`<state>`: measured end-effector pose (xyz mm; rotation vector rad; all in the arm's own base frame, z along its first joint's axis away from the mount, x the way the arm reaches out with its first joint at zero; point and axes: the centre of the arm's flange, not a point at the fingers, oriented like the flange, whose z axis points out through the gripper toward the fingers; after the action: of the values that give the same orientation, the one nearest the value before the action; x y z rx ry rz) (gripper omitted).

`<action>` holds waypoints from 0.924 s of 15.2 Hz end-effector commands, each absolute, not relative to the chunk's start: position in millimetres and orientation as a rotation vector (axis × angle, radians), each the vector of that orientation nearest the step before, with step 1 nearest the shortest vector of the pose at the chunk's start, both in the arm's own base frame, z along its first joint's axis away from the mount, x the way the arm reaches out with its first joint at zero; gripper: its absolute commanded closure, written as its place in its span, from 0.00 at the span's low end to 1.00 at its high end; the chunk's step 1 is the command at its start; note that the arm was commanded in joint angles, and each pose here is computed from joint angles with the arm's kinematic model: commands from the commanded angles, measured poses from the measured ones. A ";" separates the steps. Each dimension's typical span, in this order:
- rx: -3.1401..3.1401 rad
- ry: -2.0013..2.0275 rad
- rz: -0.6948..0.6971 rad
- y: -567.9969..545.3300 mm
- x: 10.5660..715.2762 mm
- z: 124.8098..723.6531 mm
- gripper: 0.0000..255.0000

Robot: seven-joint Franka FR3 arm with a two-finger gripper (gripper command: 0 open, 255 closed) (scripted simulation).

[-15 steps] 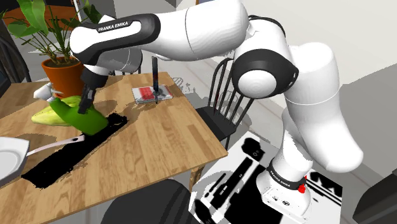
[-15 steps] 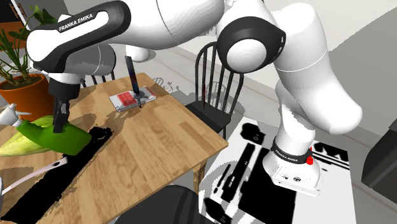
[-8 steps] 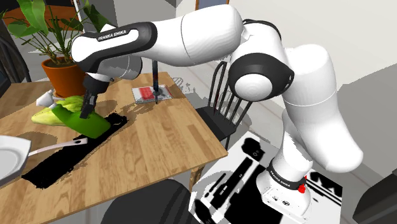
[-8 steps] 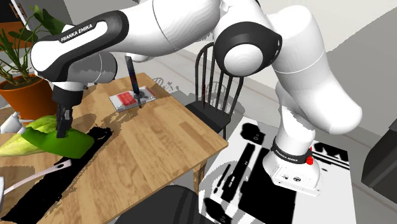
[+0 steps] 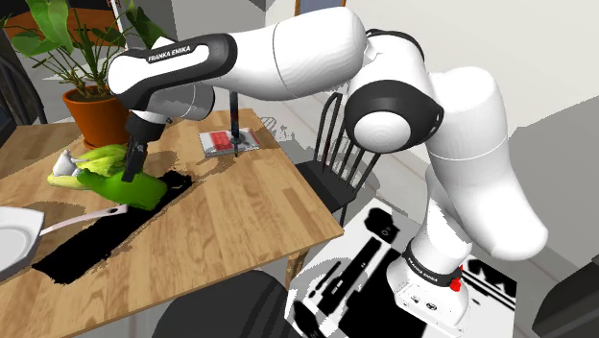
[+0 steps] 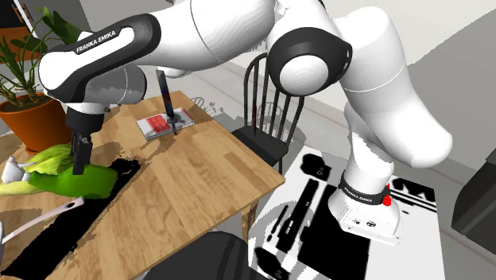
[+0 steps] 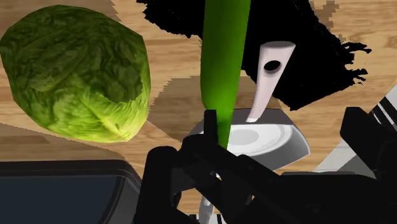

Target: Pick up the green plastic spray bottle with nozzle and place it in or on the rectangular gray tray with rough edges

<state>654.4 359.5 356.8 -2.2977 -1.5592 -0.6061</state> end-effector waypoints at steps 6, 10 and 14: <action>-2.298 -1.559 -0.606 336.5 645.6 400.1 0.00; -2.298 -1.559 -0.606 336.5 645.6 400.1 0.00; -2.298 -1.559 -0.606 336.5 645.6 400.1 0.00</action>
<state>645.7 336.5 400.1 -2.2978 -1.5591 -0.6060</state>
